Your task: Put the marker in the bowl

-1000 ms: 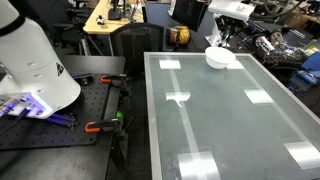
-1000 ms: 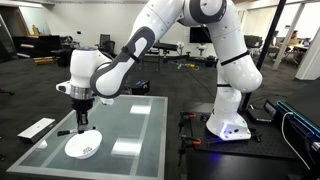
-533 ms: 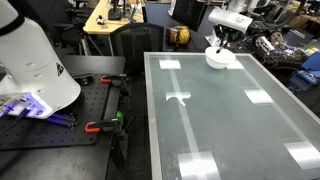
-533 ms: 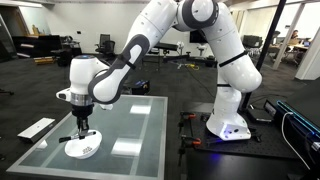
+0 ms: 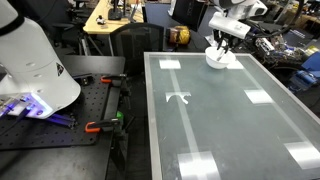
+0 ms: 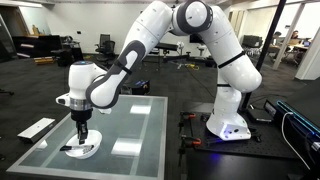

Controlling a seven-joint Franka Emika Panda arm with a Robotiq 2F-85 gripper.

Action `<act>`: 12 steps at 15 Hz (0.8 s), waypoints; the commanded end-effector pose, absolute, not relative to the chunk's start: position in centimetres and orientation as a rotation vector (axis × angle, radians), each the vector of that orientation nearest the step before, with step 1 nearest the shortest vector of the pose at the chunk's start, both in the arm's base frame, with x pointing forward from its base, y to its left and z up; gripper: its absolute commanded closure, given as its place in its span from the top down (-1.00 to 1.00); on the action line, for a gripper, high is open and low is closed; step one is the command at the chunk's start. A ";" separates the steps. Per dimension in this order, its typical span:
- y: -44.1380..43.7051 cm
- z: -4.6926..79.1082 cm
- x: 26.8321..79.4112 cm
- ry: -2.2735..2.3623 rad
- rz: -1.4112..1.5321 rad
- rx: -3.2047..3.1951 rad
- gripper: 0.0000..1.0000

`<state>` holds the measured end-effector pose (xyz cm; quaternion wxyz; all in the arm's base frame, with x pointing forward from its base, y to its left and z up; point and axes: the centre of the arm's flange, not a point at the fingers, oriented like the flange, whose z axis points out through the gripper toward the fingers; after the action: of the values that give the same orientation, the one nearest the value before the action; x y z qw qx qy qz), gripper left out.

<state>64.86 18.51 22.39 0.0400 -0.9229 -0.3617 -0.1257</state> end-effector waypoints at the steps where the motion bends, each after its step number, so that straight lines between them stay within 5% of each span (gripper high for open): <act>1: 18.2 23.0 65.7 -1.106 -0.376 -2.815 0.46; 5: 17.7 24.0 65.0 -1.086 -0.406 -2.822 1.00; 12: 15.4 26.8 62.6 -1.028 -0.485 -2.821 1.00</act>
<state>65.27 17.07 24.46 0.0417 -0.9271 -0.3439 -0.1431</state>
